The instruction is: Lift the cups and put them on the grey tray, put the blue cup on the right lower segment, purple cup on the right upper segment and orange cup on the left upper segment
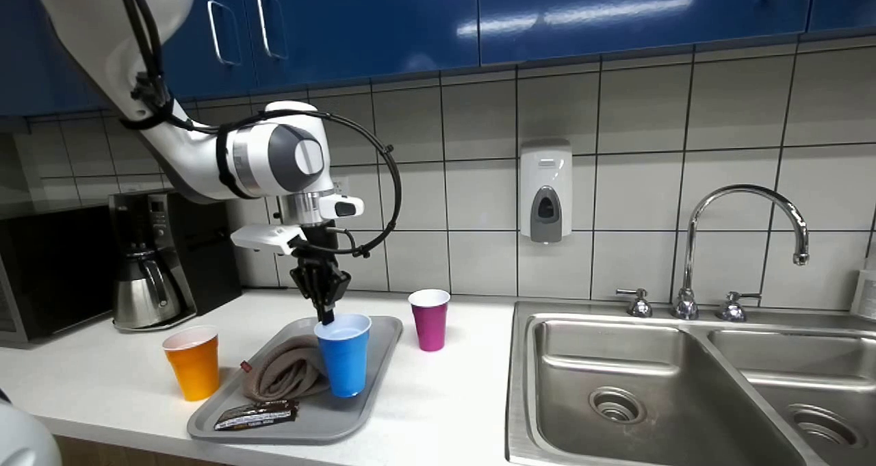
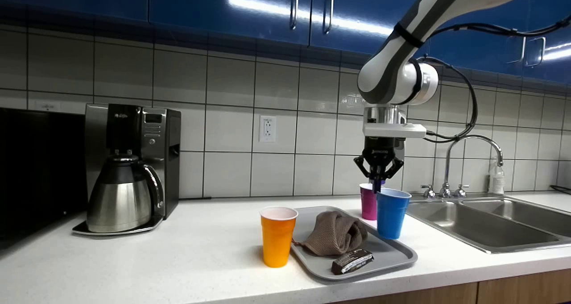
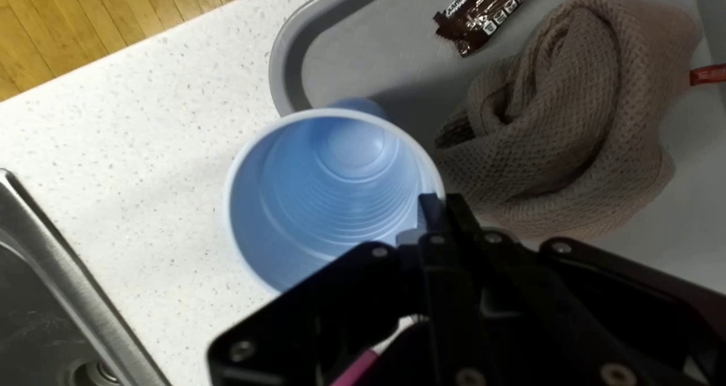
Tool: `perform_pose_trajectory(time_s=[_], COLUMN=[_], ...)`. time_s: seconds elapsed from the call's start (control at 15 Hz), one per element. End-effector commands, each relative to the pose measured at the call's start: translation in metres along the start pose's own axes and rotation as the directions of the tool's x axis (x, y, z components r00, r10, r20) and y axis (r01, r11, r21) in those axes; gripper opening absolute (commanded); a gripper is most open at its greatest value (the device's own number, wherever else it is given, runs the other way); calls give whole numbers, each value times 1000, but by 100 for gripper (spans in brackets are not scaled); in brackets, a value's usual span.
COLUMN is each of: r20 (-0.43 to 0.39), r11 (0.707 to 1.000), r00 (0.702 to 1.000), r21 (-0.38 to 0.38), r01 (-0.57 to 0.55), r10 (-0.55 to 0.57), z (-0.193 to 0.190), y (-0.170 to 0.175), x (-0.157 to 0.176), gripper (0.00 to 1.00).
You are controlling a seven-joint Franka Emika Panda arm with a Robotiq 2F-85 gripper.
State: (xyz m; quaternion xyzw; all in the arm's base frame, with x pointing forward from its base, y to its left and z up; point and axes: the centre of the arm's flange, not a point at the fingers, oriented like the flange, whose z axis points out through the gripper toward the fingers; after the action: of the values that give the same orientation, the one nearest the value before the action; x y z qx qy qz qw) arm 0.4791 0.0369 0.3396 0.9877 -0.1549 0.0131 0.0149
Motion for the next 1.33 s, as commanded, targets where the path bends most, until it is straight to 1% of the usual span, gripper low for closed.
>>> perform_pose_trajectory(time_s=[0.0, 0.2, 0.47, 0.53, 0.93, 1.0, 1.2, 1.27], r20=[6, 17, 26, 28, 27, 42, 39, 32], r11=[1000, 1000, 999, 1000, 999, 1000, 999, 999], r00=[1000, 1000, 1000, 1000, 1000, 999, 999, 999], r21=[-20, -28, -31, -31, -32, -28, -33, -29], r01=[-10, -4, 9, 2, 9, 15, 36, 35], r10=[10, 5, -8, -1, -8, -14, -35, -34], z=[18, 32, 39, 37, 20, 14, -5, -12], y=[-9, -14, -19, -21, -23, -24, -25, -25], x=[-3, -6, -6, -6, -7, -6, -5, -2], gripper=[1, 1, 1, 23, 66, 74, 96, 100])
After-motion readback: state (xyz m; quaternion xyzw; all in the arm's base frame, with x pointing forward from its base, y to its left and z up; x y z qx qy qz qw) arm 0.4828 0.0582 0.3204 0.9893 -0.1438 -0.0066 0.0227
